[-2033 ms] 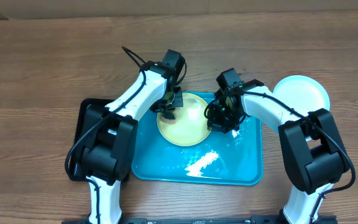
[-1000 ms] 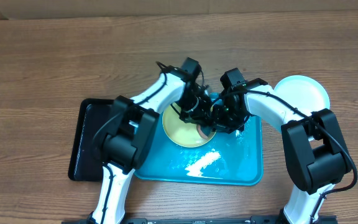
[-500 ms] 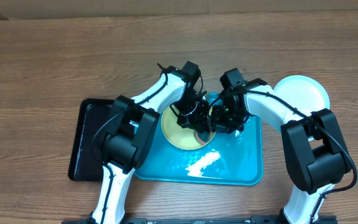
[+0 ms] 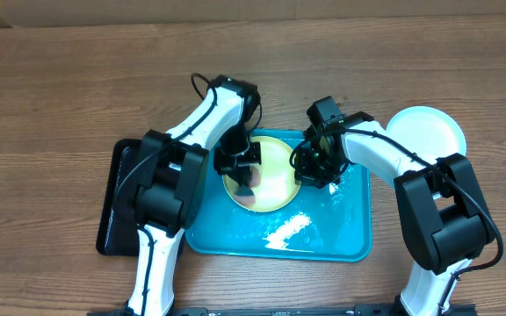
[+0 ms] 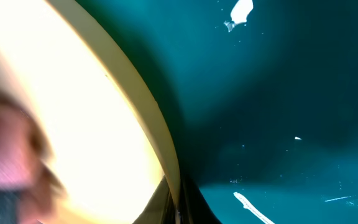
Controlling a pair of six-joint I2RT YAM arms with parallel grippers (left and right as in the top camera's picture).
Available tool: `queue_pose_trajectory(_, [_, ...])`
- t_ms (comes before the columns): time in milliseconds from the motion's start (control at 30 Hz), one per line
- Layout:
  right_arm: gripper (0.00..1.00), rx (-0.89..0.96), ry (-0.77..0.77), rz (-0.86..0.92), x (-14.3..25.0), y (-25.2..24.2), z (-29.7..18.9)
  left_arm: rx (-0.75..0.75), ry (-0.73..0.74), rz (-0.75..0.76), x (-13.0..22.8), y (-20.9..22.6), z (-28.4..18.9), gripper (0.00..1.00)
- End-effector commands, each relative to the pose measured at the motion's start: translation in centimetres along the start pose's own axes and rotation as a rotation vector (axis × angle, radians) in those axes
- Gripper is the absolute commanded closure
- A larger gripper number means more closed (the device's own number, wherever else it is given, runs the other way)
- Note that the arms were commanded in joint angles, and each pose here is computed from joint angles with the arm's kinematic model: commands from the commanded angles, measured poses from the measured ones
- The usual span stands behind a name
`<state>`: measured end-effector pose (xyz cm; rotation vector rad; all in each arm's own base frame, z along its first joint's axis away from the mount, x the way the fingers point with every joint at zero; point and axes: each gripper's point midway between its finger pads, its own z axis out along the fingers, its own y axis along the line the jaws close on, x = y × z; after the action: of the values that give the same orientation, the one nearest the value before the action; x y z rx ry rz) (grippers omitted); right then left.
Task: Clean dirty plates on tray and stack at the side
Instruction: 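Carry the sponge left and drop it onto the black tray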
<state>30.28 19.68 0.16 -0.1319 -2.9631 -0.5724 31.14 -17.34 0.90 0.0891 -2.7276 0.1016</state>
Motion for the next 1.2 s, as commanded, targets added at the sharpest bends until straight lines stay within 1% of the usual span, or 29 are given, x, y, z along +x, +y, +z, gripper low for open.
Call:
queue_pose_trajectory(0, [0.96, 0.145, 0.014, 0.031, 0.2, -3.7, 1.9, -0.183, -0.15, -0.065, -4.4, 3.6, -1.7, 0.96])
queue_pose_trajectory(133, [0.96, 0.144, 0.014, 0.031, 0.2, -3.7, 1.9, -0.138, -0.243, -0.025, -5.5, 1.4, -5.3, 0.96])
queue_pose_trajectory(233, [0.96, 0.144, 0.013, 0.031, 0.2, -3.7, 1.9, -0.12, -0.289, -0.007, -5.6, 0.2, -7.6, 0.96])
queue_pose_trajectory(467, [0.96, 0.145, 0.015, 0.028, 0.2, -3.7, 1.9, -0.087, -0.311, 0.02, -3.9, -1.5, -10.9, 0.96])
queue_pose_trajectory(600, [0.96, 0.147, 0.019, 0.029, 0.4, -3.7, 1.9, -0.088, -0.395, -0.013, -2.5, -1.0, -14.1, 0.96])
queue_pose_trajectory(767, [0.96, 0.147, 0.022, 0.013, 0.4, -3.7, 1.9, -0.134, -0.581, -0.095, 0.2, 1.7, -20.1, 0.95])
queue_pose_trajectory(900, [0.96, 0.148, 0.022, 0.007, 0.4, -3.8, 1.9, -0.185, -0.664, -0.157, 2.9, 4.6, -23.4, 0.96])
queue_pose_trajectory(1033, [0.96, 0.147, 0.023, 0.008, 0.4, -3.8, 1.9, -0.191, -0.683, -0.189, 4.2, 6.8, -24.7, 0.96])
queue_pose_trajectory(1100, [0.96, 0.149, 0.025, 0.008, 0.5, -3.8, 1.9, -0.196, -0.668, -0.222, 4.5, 8.2, -24.4, 0.95])
queue_pose_trajectory(1167, [0.96, 0.15, 0.028, 0.008, 0.6, -3.8, 1.9, -0.205, -0.626, -0.289, 4.7, 10.0, -23.3, 0.95])
